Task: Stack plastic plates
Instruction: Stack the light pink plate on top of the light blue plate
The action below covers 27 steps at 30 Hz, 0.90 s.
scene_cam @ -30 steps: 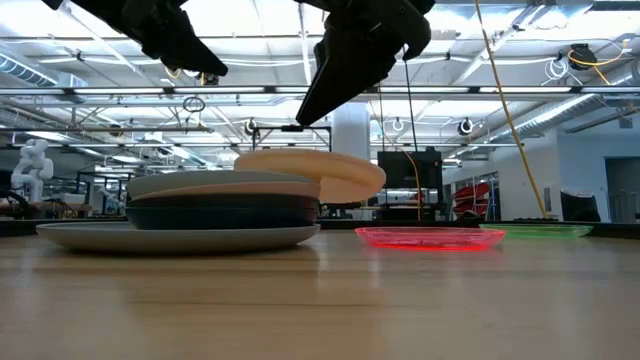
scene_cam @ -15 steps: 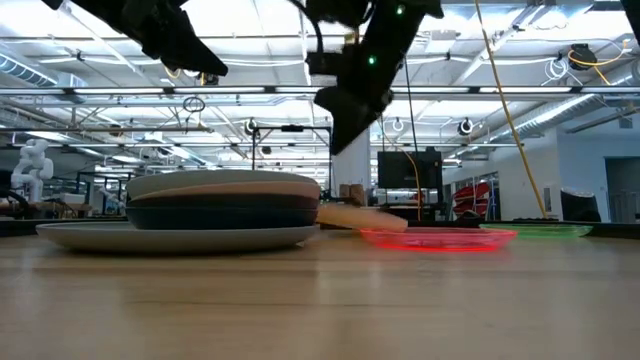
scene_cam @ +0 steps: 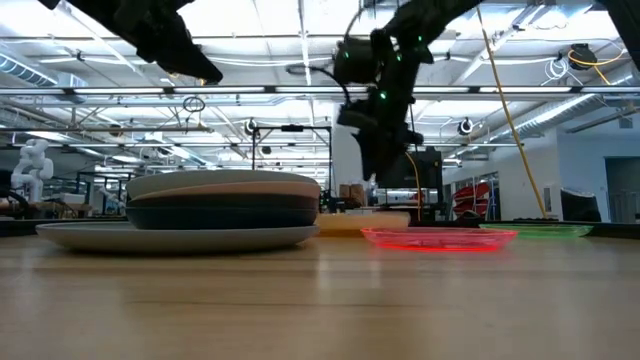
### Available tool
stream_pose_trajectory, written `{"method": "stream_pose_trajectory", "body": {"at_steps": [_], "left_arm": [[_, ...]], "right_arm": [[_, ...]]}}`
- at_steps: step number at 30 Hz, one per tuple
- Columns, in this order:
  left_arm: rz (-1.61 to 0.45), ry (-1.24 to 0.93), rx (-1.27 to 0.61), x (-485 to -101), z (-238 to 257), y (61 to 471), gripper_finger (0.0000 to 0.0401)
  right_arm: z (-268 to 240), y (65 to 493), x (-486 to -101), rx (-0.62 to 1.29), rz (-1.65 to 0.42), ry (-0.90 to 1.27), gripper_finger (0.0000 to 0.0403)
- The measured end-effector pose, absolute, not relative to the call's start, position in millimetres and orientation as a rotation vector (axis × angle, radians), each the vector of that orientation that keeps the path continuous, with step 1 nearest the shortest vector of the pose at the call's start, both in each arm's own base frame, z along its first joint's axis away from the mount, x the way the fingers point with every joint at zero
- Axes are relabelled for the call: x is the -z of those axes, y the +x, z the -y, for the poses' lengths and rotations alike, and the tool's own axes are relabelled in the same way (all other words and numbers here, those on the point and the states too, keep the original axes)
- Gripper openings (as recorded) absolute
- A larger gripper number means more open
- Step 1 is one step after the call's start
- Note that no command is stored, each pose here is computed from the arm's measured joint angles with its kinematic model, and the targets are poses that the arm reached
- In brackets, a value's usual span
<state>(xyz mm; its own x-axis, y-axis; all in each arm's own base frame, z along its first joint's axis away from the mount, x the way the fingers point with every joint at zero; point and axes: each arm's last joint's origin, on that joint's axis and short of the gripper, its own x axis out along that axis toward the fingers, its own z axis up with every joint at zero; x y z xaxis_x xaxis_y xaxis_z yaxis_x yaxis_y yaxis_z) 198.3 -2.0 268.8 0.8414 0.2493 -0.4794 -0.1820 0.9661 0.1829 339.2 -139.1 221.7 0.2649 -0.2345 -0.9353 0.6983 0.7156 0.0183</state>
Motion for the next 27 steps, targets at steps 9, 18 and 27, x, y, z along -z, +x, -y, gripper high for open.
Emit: {"method": "stream_pose_trajectory", "body": {"at_steps": [9, 18, 27], "left_arm": [[-0.533, 0.133, -0.227, -268, 2, 198, 0.004], [-0.532, 0.137, -0.223, -268, 3, 198, 0.004], [-0.526, 0.136, -0.223, -269, 3, 198, 0.004]], "right_arm": [[186, 299, -179, 0.728, -1.159, 0.669, 0.0175], [189, 288, -150, 0.729, -1.075, 0.727, 0.0169], [188, 287, -143, 0.743, -1.035, 0.737, 0.0092]]}}
